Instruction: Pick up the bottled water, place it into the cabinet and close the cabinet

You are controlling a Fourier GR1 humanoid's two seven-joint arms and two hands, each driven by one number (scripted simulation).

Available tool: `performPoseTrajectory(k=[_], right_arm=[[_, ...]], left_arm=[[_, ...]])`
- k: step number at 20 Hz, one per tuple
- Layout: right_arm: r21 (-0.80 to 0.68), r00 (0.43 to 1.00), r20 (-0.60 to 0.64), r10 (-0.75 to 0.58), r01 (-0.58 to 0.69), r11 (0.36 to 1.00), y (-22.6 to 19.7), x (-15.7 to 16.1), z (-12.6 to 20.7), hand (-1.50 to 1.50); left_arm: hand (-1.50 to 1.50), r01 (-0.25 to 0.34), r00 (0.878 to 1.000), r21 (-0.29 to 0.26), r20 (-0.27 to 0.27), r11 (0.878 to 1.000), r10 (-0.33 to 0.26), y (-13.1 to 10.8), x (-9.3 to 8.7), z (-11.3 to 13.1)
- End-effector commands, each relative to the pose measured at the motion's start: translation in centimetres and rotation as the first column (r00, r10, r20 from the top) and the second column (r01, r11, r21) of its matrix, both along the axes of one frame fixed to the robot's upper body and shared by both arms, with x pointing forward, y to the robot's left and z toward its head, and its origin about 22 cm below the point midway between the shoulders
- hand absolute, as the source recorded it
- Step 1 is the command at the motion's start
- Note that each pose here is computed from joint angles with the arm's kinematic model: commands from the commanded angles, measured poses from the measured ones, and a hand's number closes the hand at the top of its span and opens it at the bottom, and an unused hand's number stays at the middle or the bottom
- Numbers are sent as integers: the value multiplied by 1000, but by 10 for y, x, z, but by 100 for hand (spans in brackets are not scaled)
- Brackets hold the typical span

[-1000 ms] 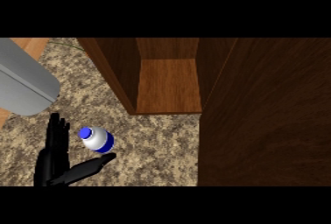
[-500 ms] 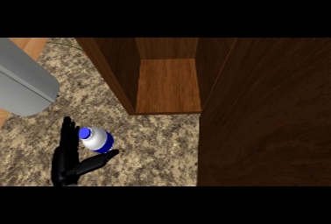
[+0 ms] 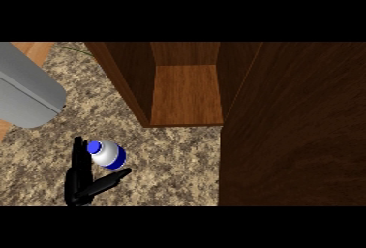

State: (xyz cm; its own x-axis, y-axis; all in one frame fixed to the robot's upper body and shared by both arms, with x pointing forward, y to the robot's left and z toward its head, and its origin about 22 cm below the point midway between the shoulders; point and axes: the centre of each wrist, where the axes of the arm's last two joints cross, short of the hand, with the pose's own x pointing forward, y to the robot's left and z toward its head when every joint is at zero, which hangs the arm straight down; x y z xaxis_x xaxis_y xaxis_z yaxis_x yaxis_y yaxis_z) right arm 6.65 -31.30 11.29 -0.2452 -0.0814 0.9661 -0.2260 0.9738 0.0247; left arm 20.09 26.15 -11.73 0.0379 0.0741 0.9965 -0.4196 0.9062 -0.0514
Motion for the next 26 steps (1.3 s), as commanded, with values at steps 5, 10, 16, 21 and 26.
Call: performPoseTrajectory(k=[5,10,16,21,26], right_arm=[[40,997,66,46,-49,998,12,-25,39,-150],[38,995,92,30,-34,999,8,-19,38,-150],[23,996,79,38,-40,999,16,-26,50,-150],[9,996,81,21,-22,1000,2,-36,46,-150],[9,996,84,18,-19,1000,6,-28,45,-150]], left_arm=[[-150,77,995,-114,74,990,-69,3,-5,-31],[150,97,985,-163,160,982,-70,-12,11,-36],[150,117,972,-286,228,951,-51,-10,17,-41],[150,156,966,-245,238,957,-97,8,10,-45],[150,316,932,-215,253,924,-260,67,31,-22]])
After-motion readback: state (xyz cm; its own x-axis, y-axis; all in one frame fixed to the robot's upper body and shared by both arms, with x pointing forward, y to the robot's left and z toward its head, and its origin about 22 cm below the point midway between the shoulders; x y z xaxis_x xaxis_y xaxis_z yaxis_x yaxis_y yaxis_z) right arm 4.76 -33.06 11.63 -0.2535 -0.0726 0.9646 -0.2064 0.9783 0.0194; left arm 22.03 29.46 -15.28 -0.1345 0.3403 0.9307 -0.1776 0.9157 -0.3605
